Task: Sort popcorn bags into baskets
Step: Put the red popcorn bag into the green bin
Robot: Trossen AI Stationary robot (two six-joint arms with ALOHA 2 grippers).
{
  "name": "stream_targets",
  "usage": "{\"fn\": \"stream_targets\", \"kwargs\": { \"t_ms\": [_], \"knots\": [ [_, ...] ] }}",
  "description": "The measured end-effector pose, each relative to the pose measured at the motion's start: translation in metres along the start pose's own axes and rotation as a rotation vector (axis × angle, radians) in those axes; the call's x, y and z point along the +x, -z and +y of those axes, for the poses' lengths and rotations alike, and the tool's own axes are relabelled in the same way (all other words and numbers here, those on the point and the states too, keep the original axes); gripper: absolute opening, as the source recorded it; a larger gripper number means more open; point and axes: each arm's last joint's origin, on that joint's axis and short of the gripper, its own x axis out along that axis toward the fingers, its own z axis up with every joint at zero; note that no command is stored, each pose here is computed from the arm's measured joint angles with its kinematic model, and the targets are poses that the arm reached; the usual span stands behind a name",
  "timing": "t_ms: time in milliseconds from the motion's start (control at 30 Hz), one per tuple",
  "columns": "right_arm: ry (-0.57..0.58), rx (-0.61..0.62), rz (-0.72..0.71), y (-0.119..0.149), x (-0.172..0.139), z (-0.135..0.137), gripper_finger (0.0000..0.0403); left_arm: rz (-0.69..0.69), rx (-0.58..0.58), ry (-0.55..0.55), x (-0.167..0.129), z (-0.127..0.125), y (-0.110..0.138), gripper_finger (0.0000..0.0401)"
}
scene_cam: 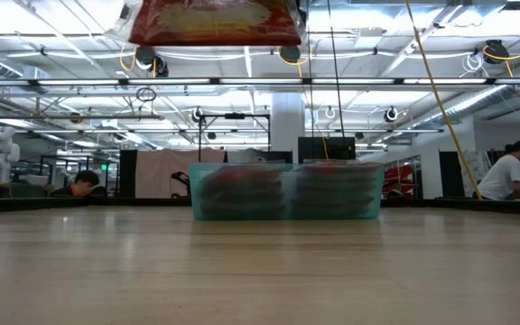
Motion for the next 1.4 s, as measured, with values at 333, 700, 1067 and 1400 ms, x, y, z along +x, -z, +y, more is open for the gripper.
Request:
{"fn": "stream_targets", "kwargs": {
  "t_ms": [333,700,1067,1400],
  "knots": [
    [0.005,-0.094,0.08,0.008,0.042,-0.001,0.012,0.012,0.028,-0.001,0.002,-0.003,0.001,0.002],
    [0.044,-0.098,0.141,0.012,0.028,-0.008,0.0027,-0.023,-0.097,-0.085,-0.012,0.0,0.005,0.0095],
    [0.148,-0.041,0.097,0.011,-0.049,-0.038,0.0019,-0.255,-0.334,-0.34,-0.075,0.01,0.021,0.0241],
    [0.112,0.121,-0.317,0.038,-0.092,-0.068,0.0015,-0.678,-0.297,-0.47,-0.091,-0.008,-0.002,0.0243]
  ]
}}
